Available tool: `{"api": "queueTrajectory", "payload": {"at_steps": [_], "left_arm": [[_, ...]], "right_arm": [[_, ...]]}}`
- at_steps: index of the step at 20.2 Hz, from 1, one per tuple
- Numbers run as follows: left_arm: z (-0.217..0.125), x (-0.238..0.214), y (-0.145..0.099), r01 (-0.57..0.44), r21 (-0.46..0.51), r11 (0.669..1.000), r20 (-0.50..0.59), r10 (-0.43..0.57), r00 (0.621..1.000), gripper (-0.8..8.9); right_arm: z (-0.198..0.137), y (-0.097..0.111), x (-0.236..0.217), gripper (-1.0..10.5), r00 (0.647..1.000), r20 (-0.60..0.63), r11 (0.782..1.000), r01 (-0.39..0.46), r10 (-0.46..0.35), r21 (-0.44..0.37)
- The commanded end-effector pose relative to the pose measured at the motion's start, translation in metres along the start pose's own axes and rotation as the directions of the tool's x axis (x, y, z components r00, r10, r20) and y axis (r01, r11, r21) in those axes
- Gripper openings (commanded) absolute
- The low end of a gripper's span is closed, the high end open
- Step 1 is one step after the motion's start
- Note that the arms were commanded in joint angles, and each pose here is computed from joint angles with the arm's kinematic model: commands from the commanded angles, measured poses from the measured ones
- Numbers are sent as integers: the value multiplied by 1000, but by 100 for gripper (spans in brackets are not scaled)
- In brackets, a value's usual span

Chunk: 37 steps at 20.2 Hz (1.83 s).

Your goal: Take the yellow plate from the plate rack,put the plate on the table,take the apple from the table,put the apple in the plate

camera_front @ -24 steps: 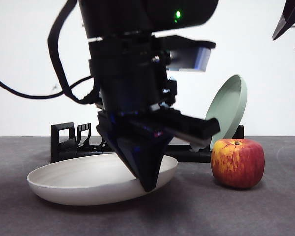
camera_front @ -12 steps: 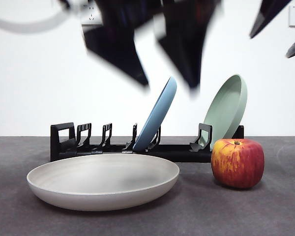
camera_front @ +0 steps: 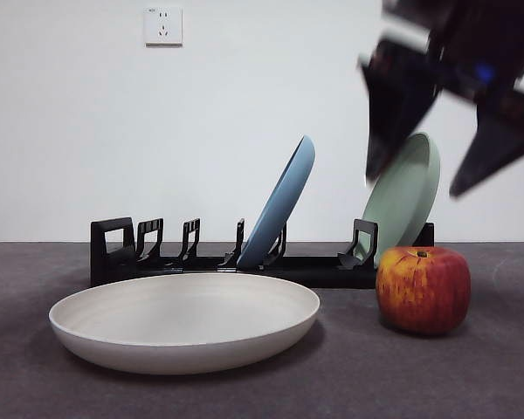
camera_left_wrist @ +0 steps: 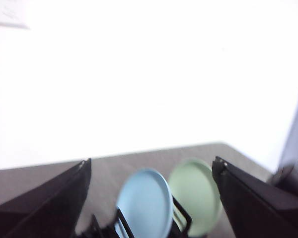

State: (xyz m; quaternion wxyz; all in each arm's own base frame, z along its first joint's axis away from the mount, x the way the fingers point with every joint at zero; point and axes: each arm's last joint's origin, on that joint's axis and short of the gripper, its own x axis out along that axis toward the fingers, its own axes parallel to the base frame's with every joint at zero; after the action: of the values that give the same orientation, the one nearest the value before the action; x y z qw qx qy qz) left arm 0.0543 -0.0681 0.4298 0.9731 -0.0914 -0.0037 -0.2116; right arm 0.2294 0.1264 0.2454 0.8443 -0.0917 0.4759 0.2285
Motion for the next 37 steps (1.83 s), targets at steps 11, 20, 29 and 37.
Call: {"api": "queueTrajectory", "payload": {"at_steps": [11,20,29,37], "left_arm": [[2,-22,20,-71,25,997,24,70,997,407],[0,-22,20,-72,44,996,4,72,997,407],[0,-22,20,-72,45,996,4,72,997,407],[-3,-22,21,-74,66,995,-19,76,997,407]], "right_arm": [[-9,-4,79,62,970,-241,1000,16,-13,10],[13,1,40,-9,992,-125,1000,2,1,18],[83,79,-23,-12,977,120,971,-154,178,-183],[73,133,71,-12,983,-93,942,-180,160,-284]]}}
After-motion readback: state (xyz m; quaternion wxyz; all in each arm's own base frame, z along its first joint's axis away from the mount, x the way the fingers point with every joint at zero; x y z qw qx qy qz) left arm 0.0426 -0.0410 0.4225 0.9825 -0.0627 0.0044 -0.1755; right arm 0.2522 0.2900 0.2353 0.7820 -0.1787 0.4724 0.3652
